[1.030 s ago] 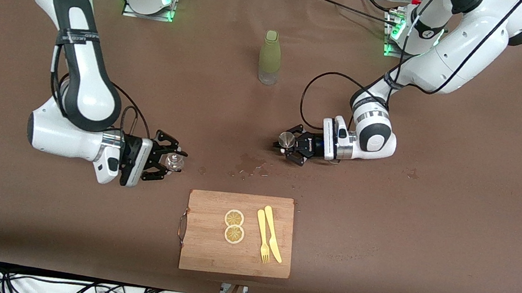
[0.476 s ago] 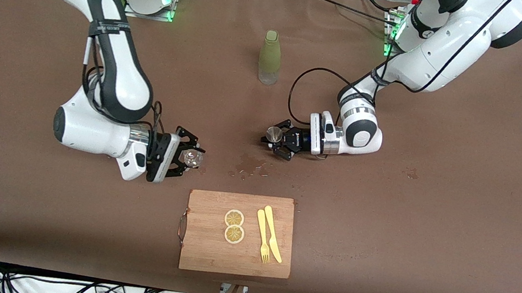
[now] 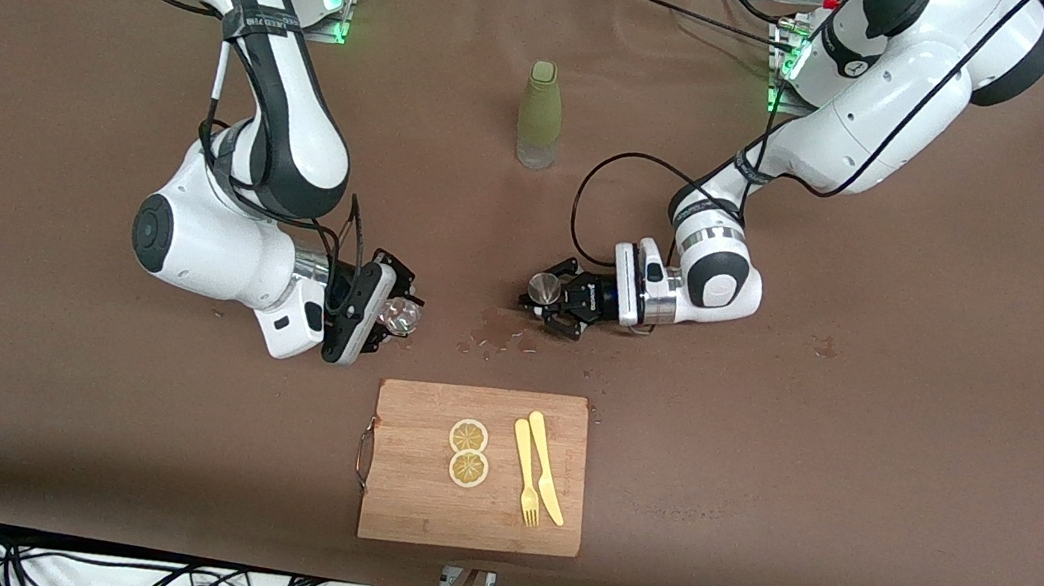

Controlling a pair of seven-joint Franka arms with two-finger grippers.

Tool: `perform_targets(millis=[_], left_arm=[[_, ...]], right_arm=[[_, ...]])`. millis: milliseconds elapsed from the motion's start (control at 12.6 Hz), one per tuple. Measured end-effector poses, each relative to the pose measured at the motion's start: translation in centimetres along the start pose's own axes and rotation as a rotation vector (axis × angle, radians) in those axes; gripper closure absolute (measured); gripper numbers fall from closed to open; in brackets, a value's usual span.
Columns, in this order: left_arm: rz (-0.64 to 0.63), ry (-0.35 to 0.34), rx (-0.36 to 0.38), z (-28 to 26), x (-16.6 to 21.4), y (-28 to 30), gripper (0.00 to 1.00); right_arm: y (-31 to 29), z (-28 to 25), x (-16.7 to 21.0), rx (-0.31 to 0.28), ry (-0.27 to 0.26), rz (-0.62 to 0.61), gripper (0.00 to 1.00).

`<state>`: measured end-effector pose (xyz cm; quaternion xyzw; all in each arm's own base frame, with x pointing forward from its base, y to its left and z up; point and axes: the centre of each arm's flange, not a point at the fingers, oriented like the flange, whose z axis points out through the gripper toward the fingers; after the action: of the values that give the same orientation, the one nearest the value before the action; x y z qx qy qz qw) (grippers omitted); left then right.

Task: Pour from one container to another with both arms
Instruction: 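Lift the jigger and cup, bringing both grippers together mid-table, then raise the glass cup with the right gripper above the jigger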

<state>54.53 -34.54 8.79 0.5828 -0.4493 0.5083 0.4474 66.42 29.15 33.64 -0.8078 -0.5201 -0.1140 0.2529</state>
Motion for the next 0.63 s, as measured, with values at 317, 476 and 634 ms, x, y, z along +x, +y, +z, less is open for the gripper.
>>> perform_targets(millis=[317,476,634], left_arm=[[-0.001,0.001,0.027,1.4,0.0,-0.6,0.91],[0.000,-0.001,0.024,1.9,0.1,-0.6,0.91],[-0.001,-0.005,0.023,2.1,-0.1,-0.5,0.91]], right_arm=[[-2.1,1.3,1.9,0.005,-0.032,-0.055,0.52],[-4.1,2.7,3.2,0.007,-0.068,-0.072,0.52],[-6.0,4.1,4.4,0.006,-0.104,-0.077,0.52]])
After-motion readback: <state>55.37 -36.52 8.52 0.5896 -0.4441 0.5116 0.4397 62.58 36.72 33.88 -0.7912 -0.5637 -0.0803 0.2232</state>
